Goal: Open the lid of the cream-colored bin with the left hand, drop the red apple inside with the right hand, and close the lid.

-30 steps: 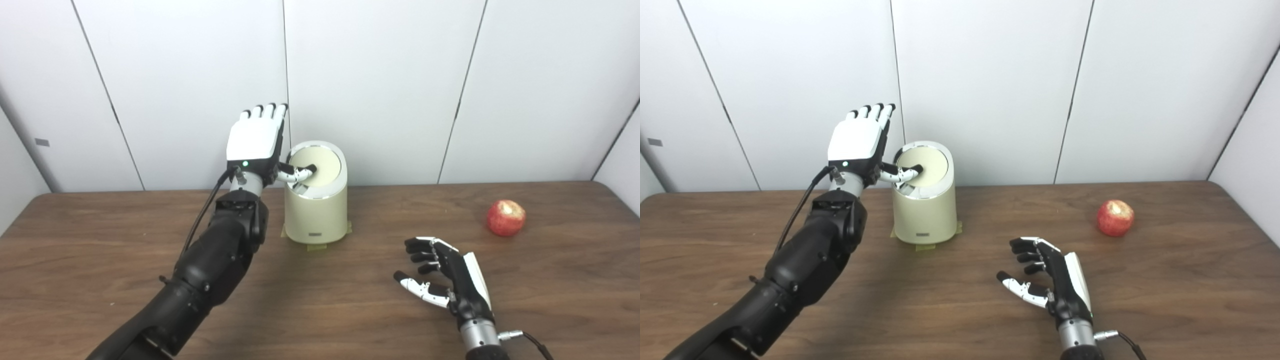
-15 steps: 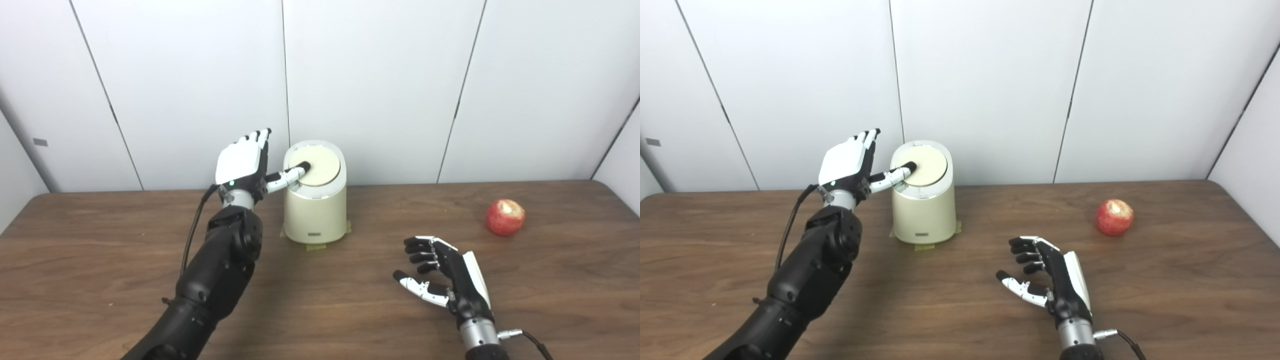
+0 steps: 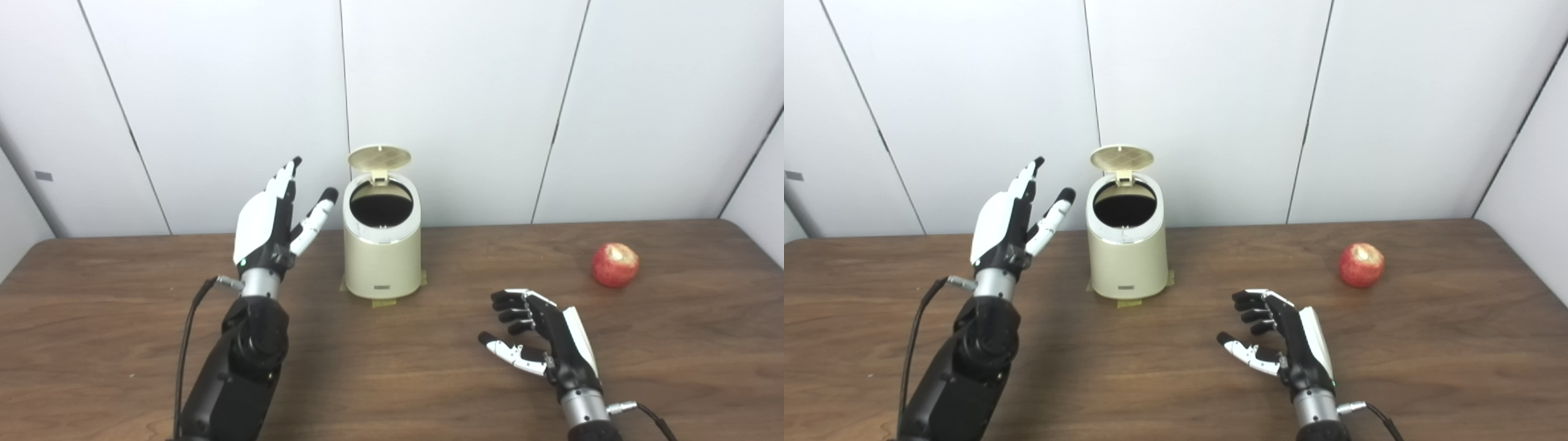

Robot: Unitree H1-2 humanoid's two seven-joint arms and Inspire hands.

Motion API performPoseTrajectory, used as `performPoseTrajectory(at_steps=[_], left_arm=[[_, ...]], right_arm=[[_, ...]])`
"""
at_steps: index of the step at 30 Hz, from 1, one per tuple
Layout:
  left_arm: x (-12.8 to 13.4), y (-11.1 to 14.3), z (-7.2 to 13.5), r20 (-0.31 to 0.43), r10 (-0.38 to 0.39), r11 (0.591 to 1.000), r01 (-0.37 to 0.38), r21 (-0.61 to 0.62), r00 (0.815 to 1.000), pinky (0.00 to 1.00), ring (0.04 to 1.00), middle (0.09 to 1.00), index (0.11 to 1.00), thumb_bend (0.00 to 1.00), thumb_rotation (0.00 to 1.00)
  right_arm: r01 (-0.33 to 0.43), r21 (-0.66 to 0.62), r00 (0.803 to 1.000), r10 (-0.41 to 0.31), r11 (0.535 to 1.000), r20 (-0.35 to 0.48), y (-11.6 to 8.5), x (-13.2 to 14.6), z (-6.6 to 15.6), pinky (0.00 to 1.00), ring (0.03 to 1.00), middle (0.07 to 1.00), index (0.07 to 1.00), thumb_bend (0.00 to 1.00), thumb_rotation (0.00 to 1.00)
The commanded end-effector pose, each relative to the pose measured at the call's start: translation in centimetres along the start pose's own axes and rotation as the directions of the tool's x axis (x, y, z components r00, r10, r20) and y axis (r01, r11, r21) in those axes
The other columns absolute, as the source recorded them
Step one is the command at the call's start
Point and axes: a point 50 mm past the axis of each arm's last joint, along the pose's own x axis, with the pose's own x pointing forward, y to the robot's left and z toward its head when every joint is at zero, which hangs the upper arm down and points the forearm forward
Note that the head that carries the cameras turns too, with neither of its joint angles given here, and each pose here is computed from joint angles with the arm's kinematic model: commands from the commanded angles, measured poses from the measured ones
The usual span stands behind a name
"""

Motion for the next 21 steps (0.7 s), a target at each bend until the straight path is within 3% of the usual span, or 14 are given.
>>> performPoseTrajectory(at_steps=[1, 3, 4, 6, 10, 13, 16, 18, 21], left_arm=[[0.6, 2.6, 1.8, 0.112, 0.083, 0.995, -0.077, -0.058, 0.990, 1.00, 1.000, 1.000, 1.000, 0.49, 0.92], [-0.5, 3.3, 1.4, 0.113, 0.092, 0.992, -0.080, -0.102, 0.989, 1.00, 1.000, 1.000, 1.000, 0.50, 0.91], [-1.2, 3.8, 1.1, 0.113, 0.096, 0.988, -0.081, -0.131, 0.989, 1.00, 1.000, 1.000, 1.000, 0.51, 0.93], [-2.1, 4.3, 0.8, 0.115, 0.100, 0.981, -0.078, -0.175, 0.988, 1.00, 1.000, 1.000, 1.000, 0.51, 0.96], [-4.4, 5.4, -0.3, 0.132, 0.065, 0.964, -0.029, -0.263, 0.989, 1.00, 1.000, 1.000, 1.000, 0.57, 1.00], [-6.7, 5.7, -1.1, 0.171, 0.010, 0.959, 0.039, -0.282, 0.985, 0.98, 1.000, 1.000, 0.994, 0.61, 0.99], [-8.9, 5.5, -1.9, 0.182, 0.003, 0.938, 0.061, -0.342, 0.983, 0.91, 0.957, 0.963, 0.946, 0.46, 1.00], [-10.0, 5.3, -2.3, 0.166, 0.005, 0.921, 0.061, -0.384, 0.986, 0.89, 0.942, 0.945, 0.923, 0.33, 1.00], [-11.4, 5.0, -3.3, 0.143, 0.002, 0.910, 0.058, -0.411, 0.990, 0.92, 0.949, 0.945, 0.917, 0.24, 1.00]], right_arm=[[0.031, 0.006, 0.998, -0.031, 1.000, 0.055, -1.0, 0.8, 1.5, 0.52, 0.617, 0.654, 0.649, 0.34, 0.08], [0.042, 0.015, 0.997, -0.043, 0.999, 0.065, -1.2, 0.8, 1.9, 0.50, 0.599, 0.641, 0.648, 0.35, 0.07], [0.046, 0.013, 0.996, -0.047, 0.999, 0.079, -1.4, 0.9, 2.2, 0.42, 0.526, 0.591, 0.649, 0.35, 0.08], [0.051, -0.005, 0.993, -0.050, 0.999, 0.109, -1.8, 1.0, 2.8, 0.40, 0.530, 0.603, 0.653, 0.36, 0.11], [0.066, -0.196, 0.969, -0.016, 0.978, 0.247, -3.7, 1.5, 5.2, 0.51, 0.662, 0.721, 0.698, 0.42, 0.23], [0.087, -0.377, 0.947, 0.041, 0.922, 0.319, -5.9, 2.3, 6.9, 0.58, 0.728, 0.788, 0.764, 0.57, 0.35], [0.113, -0.490, 0.936, 0.073, 0.864, 0.344, -8.4, 3.5, 8.0, 0.64, 0.778, 0.838, 0.822, 0.79, 0.46], [0.125, -0.542, 0.935, 0.084, 0.831, 0.345, -9.9, 4.4, 8.4, 0.66, 0.800, 0.851, 0.850, 0.83, 0.44], [0.145, -0.621, 0.935, 0.099, 0.770, 0.341, -12.3, 6.1, 9.7, 0.63, 0.783, 0.838, 0.845, 0.88, 0.44]])
